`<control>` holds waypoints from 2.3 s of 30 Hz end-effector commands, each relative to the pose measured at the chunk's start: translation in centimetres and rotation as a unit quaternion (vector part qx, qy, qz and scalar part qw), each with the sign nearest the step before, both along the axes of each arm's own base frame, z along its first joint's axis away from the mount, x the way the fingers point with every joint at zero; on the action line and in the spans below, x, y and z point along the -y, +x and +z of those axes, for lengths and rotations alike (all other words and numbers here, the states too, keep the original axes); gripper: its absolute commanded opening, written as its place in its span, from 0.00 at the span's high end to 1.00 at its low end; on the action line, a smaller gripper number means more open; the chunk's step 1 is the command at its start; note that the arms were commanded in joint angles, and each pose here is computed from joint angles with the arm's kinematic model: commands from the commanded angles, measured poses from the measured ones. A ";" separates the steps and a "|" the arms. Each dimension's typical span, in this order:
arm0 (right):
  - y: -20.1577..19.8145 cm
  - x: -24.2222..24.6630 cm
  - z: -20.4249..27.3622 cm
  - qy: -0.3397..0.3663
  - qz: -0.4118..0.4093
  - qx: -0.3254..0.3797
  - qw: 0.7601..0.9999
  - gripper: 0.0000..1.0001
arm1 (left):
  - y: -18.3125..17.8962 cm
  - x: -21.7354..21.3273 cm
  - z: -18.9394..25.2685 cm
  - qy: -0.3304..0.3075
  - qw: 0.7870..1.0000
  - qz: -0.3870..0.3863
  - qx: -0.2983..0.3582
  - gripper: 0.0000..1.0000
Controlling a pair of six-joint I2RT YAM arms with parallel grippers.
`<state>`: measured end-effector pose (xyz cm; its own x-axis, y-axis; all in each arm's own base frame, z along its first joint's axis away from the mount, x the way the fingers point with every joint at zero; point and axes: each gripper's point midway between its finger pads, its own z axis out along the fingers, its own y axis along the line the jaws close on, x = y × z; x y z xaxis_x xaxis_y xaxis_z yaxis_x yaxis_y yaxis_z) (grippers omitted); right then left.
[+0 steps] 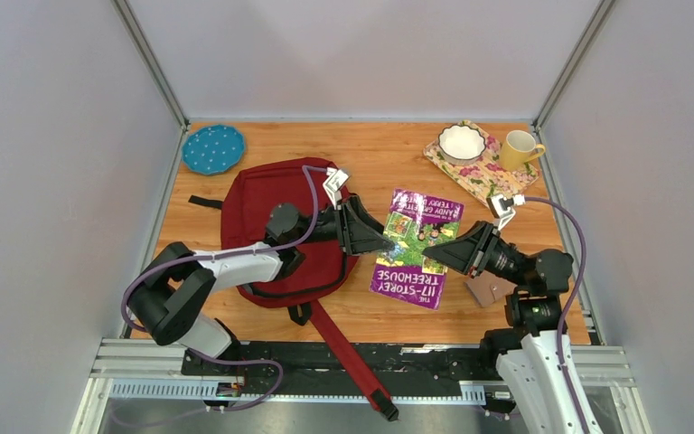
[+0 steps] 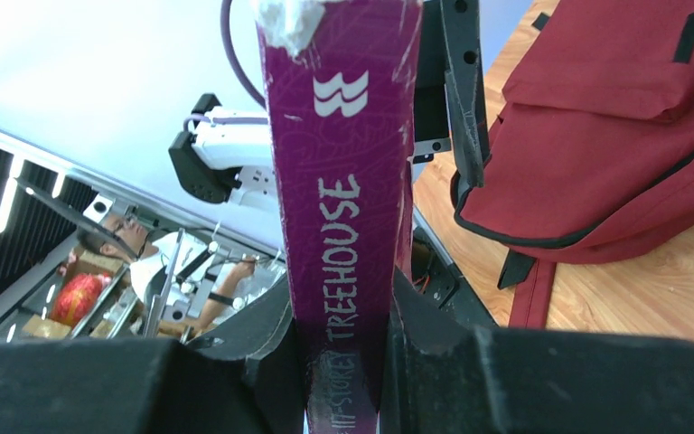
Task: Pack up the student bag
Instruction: Place the book in the student bag.
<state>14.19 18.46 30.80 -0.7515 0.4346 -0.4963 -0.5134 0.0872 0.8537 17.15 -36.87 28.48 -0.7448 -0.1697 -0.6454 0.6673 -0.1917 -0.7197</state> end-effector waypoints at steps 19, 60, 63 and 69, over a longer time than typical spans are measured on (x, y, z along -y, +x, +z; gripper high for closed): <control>-0.6 -1.2 -0.3 -0.109 0.089 0.047 0.989 0.99 | -4.2 -1.8 3.8 -0.067 0.991 -0.091 0.071 1.00; 1.2 -7.9 -6.1 -0.025 -0.074 -0.070 0.995 0.08 | 1.7 -14.8 4.3 -0.211 0.911 0.348 -0.059 1.00; 1.8 -8.8 -4.3 -0.020 -0.071 -0.043 0.996 0.07 | 1.5 -16.0 3.9 -0.237 0.901 0.357 -0.069 1.00; 2.3 -10.6 -2.9 0.004 -0.047 -0.036 0.998 0.06 | 1.1 -16.5 4.4 -0.257 0.898 0.350 -0.068 1.00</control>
